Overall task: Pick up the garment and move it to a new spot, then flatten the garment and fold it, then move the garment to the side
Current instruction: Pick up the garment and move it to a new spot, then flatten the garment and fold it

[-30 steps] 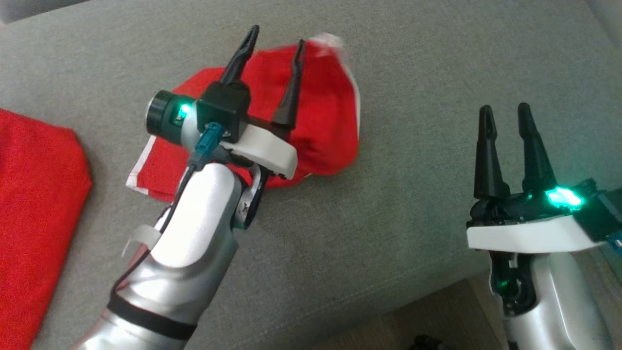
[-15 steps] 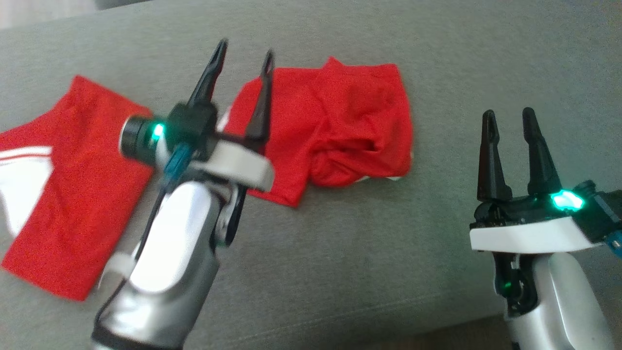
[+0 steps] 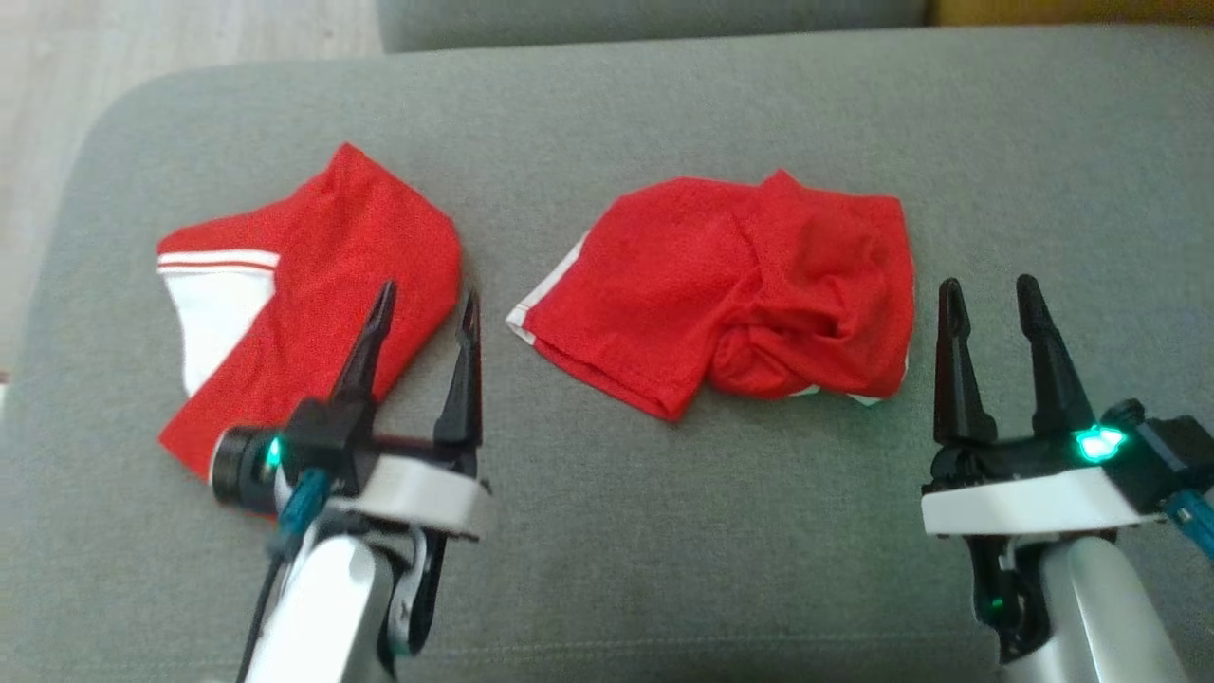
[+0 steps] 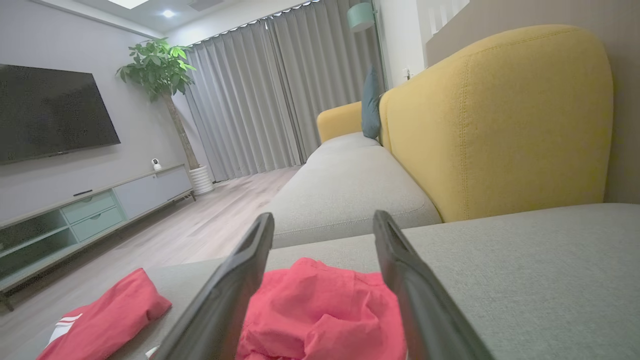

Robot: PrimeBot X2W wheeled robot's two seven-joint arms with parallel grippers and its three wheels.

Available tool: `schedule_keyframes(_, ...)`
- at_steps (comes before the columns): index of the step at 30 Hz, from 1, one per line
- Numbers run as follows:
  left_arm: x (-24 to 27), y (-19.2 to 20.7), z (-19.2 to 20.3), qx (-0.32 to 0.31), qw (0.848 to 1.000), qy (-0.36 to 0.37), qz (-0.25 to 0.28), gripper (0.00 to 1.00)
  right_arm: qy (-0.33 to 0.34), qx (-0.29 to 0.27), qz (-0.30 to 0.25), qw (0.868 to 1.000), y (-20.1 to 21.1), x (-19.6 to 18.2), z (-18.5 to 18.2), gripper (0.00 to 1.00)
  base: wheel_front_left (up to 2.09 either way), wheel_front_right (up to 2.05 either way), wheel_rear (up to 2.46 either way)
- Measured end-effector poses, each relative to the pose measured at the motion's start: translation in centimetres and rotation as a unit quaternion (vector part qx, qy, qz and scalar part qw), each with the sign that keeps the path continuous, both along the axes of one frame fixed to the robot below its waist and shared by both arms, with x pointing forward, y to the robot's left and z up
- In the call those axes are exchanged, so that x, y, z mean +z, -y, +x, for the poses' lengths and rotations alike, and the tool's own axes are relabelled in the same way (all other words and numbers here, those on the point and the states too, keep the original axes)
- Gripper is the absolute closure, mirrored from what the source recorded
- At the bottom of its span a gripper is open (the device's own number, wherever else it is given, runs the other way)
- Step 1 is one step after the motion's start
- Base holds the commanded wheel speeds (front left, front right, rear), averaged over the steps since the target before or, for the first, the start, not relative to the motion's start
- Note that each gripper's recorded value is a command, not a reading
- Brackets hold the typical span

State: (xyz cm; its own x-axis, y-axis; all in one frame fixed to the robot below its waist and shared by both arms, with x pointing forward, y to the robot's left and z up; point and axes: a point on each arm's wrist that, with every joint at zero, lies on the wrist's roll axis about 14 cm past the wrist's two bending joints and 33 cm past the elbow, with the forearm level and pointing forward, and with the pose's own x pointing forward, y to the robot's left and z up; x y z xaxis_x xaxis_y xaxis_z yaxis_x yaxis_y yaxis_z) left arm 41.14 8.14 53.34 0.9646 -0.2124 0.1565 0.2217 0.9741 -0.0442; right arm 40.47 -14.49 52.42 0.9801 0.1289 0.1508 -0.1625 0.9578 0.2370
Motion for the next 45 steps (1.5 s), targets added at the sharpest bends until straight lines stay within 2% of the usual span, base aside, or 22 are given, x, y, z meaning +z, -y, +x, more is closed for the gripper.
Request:
schedule_keyframes(5, -0.1, -1.2, -1.7, 0.020, 1.000, -0.004, -0.005, 0.00, -0.003, 0.009, -0.002, 1.000, -0.6, -0.1, -0.6, 0.00, 0.00, 0.00, 0.00)
schedule_keyframes(13, 0.1, -1.3, -1.4, 0.022, 1.000, -0.001, -0.013, 0.00, -0.013, 0.020, -0.013, 1.000, -1.4, -1.0, -0.4, 0.00, 0.00, 0.00, 0.00)
schedule_keyframes(20, -0.8, -2.0, -1.2, 0.029, 0.999, -0.012, -0.011, 0.00, -0.024, 0.110, -0.053, 0.992, -7.2, -2.4, 0.4, 0.00, 0.00, 0.00, 0.00)
schedule_keyframes(24, -1.3, -3.0, -1.1, 0.041, 0.999, -0.019, -0.009, 0.00, -0.071, 0.179, -0.075, 0.978, -11.5, -5.3, 0.6, 0.00, 0.00, 0.00, 0.00)
schedule_keyframes(30, -1.8, -4.5, -0.8, 0.064, 0.998, -0.028, -0.010, 0.00, -0.134, 0.259, -0.138, 0.947, -15.9, -9.6, 1.2, 0.00, 0.00, 0.00, 0.00)
schedule_keyframes(40, -3.1, -5.8, -0.5, 0.089, 0.995, -0.052, -0.019, 0.00, -0.202, 0.311, -0.222, 0.902, -17.8, -16.0, 2.0, 0.00, 0.00, 0.00, 0.00)
schedule_keyframes(45, -3.6, -6.3, -0.2, 0.098, 0.993, -0.058, -0.017, 0.00, -0.199, 0.319, -0.239, 0.895, -18.6, -16.4, 3.6, 0.00, 0.00, 0.00, 0.00)
